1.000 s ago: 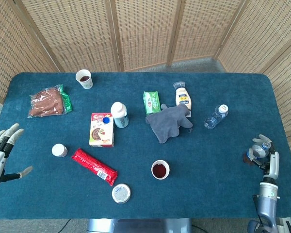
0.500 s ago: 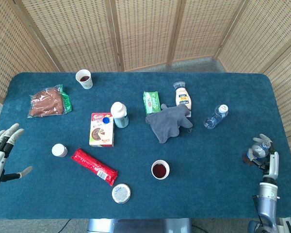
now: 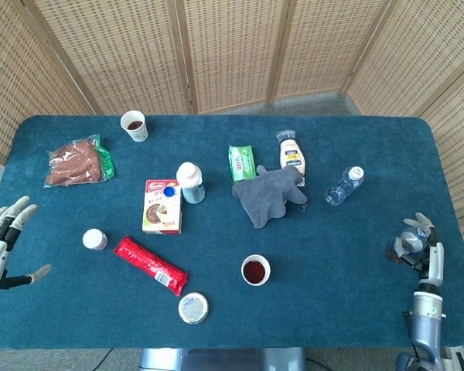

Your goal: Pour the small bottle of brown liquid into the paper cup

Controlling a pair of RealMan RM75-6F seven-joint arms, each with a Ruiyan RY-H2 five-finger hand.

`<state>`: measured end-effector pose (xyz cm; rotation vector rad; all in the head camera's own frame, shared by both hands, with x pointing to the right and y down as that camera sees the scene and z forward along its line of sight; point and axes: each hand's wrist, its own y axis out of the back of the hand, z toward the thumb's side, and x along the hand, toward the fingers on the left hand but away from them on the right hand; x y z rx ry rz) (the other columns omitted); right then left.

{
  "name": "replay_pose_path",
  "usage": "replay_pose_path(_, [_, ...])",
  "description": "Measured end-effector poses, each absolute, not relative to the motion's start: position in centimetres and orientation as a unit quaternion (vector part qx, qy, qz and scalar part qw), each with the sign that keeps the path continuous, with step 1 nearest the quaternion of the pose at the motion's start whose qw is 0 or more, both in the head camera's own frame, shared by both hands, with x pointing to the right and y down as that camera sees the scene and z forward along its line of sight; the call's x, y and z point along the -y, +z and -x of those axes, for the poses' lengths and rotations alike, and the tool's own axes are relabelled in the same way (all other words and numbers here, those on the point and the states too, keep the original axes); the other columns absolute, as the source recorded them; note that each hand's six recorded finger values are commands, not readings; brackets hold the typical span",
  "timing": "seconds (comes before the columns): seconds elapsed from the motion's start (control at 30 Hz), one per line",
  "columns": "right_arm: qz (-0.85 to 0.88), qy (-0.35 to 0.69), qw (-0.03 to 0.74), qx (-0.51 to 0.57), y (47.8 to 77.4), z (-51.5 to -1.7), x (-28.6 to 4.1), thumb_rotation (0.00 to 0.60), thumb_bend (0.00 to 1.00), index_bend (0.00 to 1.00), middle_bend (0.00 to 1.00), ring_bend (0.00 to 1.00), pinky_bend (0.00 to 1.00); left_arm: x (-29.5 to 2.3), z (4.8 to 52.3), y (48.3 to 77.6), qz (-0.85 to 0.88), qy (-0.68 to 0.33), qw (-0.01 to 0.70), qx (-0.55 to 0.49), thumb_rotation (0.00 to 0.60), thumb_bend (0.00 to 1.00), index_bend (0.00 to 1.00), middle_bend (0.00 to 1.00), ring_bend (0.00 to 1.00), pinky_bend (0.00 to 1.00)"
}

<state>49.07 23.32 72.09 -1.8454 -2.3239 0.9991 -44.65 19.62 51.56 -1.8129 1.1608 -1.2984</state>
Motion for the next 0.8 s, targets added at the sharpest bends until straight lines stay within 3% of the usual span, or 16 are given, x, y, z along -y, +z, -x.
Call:
replay_pose_path(0.43, [0.596, 0.315, 0.002, 0.739, 72.05, -49.04, -23.63, 0.600, 0.34, 0.11, 0.23, 0.08, 0.35, -19.64, 44.68, 51.53, 0.685, -0.491, 0.309, -0.439, 0.600, 0.19, 0.00, 0.00, 0.00, 0.00])
replay_pose_path(0.8, [0.602, 0.308, 0.011, 0.736, 71.61, -48.83, -23.49, 0.600, 0.32, 0.10, 0.20, 0.06, 0.33, -19.66, 44.70, 51.45, 0.686, -0.490, 0.310, -0.440, 0.600, 0.19, 0.00, 0.00, 0.00, 0.00])
